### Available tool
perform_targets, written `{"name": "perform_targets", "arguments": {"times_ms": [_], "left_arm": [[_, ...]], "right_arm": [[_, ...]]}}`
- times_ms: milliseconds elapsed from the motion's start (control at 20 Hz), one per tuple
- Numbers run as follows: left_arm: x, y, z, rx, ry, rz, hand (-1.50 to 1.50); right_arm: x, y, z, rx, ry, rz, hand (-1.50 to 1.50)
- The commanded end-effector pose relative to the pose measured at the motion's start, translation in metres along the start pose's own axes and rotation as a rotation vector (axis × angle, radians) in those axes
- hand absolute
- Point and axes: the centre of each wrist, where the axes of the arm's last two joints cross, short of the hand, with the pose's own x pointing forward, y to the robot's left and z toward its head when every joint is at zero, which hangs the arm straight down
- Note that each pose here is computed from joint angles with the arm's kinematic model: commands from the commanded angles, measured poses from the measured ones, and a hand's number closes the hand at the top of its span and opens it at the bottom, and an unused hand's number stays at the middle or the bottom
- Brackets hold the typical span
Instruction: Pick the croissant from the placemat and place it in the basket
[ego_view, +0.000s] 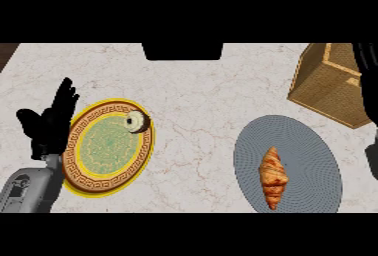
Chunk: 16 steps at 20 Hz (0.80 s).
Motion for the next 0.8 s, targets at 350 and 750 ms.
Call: {"name": "perform_targets", "arguments": {"times_ms": [350, 750], "left_arm": [[-0.087, -0.022, 0.060, -0.220, 0.451, -0.017, 0.00], [-0.095, -0.008, 0.076, -0.194, 0.502, -0.019, 0.00]], "right_arm": [[-0.052, 0.120, 0.049, 0.717, 0.218, 0.121, 1.50], [-0.072, 0.198, 0.105, 0.693, 0.252, 0.553, -1.50]]}}
